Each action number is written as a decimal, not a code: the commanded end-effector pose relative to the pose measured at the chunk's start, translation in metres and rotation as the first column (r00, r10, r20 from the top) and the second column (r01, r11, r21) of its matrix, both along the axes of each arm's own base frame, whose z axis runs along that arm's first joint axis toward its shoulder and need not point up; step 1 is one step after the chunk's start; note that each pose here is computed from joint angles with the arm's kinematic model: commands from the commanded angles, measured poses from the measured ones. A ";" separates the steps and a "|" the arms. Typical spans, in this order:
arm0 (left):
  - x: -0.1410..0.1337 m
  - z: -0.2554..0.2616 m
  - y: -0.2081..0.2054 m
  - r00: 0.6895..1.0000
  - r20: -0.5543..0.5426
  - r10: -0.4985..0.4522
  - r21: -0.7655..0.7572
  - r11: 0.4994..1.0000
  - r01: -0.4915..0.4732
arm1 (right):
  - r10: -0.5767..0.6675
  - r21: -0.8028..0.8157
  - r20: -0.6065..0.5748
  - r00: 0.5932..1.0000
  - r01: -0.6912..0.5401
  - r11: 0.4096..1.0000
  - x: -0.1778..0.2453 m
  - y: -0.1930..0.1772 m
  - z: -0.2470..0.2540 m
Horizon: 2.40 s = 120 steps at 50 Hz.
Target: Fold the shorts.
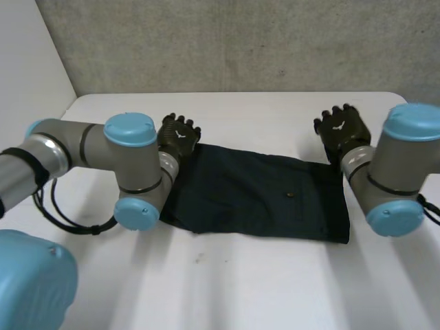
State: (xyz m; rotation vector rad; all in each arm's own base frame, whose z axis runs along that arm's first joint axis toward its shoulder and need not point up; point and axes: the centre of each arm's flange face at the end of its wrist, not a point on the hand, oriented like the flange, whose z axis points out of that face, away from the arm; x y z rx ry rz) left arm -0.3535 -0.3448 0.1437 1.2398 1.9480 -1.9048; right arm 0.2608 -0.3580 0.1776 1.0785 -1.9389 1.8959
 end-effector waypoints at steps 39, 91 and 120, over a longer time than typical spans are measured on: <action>0.078 0.012 0.047 0.998 -0.045 0.040 0.155 0.987 -0.033 | -0.055 0.386 0.206 0.977 -0.029 0.922 -0.048 0.093 -0.059; 0.068 0.122 0.078 0.906 -0.421 -0.048 -0.007 0.999 0.049 | 0.636 0.107 -0.164 0.754 -0.627 0.771 0.098 0.162 0.012; -0.048 0.057 0.139 0.860 -0.466 -0.208 0.231 0.910 0.345 | -0.048 0.373 0.453 0.890 -0.140 0.917 -0.013 0.077 0.028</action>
